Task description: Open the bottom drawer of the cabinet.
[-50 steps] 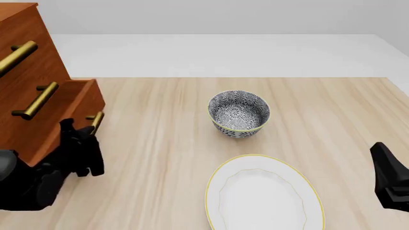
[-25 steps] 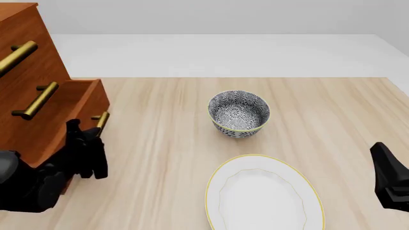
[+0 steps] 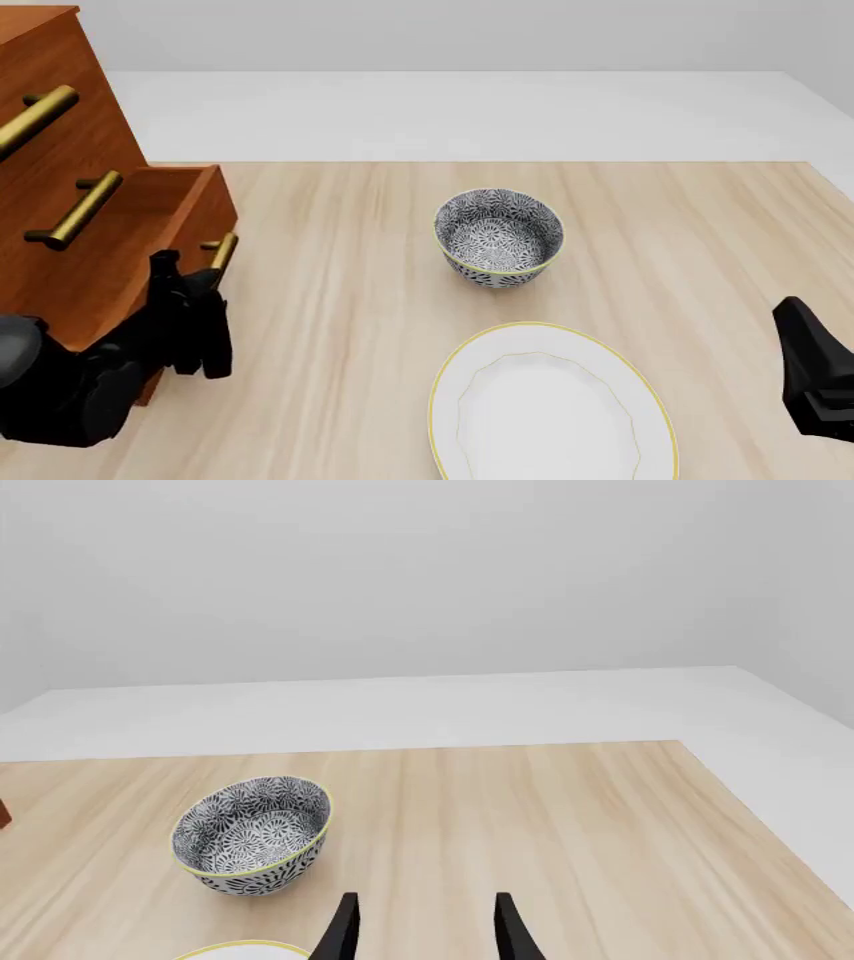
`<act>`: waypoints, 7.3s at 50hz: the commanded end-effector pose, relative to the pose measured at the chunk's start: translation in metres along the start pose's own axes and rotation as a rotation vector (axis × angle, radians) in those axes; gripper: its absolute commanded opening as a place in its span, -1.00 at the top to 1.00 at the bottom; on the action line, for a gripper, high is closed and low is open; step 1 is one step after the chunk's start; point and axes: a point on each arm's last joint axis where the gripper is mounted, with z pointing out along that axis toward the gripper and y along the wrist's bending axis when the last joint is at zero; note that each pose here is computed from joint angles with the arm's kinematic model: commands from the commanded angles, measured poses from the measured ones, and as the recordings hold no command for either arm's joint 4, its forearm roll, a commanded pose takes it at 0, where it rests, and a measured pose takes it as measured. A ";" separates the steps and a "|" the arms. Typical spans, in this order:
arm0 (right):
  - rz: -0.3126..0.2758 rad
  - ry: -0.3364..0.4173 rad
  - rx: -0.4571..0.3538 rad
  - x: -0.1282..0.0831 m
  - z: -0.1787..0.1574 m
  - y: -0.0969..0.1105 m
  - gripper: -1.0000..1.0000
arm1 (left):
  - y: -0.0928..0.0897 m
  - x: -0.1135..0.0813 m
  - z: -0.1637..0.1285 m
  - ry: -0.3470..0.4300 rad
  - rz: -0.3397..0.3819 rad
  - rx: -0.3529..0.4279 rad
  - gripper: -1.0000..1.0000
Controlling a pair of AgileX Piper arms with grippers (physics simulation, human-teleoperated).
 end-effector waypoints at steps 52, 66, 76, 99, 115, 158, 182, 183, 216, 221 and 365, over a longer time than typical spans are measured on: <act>0.000 0.000 0.000 0.000 0.000 0.000 -1.00 | 0.016 -0.008 -0.020 -0.034 0.033 -0.145 -1.00; 0.000 0.000 0.000 0.000 0.000 0.000 -1.00 | 0.019 -0.012 -0.038 -0.055 0.023 -0.157 -1.00; 0.000 0.000 0.000 0.000 0.000 0.000 -1.00 | 0.017 -0.016 -0.062 -0.085 -0.002 -0.168 -1.00; 0.000 0.000 0.000 0.000 0.000 0.000 -1.00 | 0.022 -0.026 -0.110 -0.176 -0.061 -0.181 -1.00; 0.000 0.000 0.000 0.000 0.000 0.000 -1.00 | 0.042 -0.028 -0.173 -0.288 -0.123 -0.231 -1.00; 0.000 0.000 0.000 0.000 0.000 0.000 -1.00 | 0.200 -0.032 -0.273 -0.602 -0.921 -0.223 -1.00; 0.000 0.000 0.000 0.000 0.000 0.000 -1.00 | 0.240 -0.036 -0.248 -0.404 -1.179 -0.056 -1.00; 0.000 0.000 0.000 0.000 0.000 0.000 -1.00 | 0.242 -0.036 -0.247 -0.404 -1.182 -0.051 -1.00; 0.000 0.000 0.000 0.000 0.000 0.000 -1.00 | 0.246 -0.040 -0.196 -0.148 -1.423 0.158 -1.00; 0.000 0.000 0.000 0.000 0.000 0.000 -1.00 | 0.245 -0.037 -0.196 -0.127 -1.446 0.153 -1.00; 0.000 0.000 0.000 0.000 0.000 0.000 -1.00 | 0.186 0.010 -0.112 0.239 -1.633 0.124 -1.00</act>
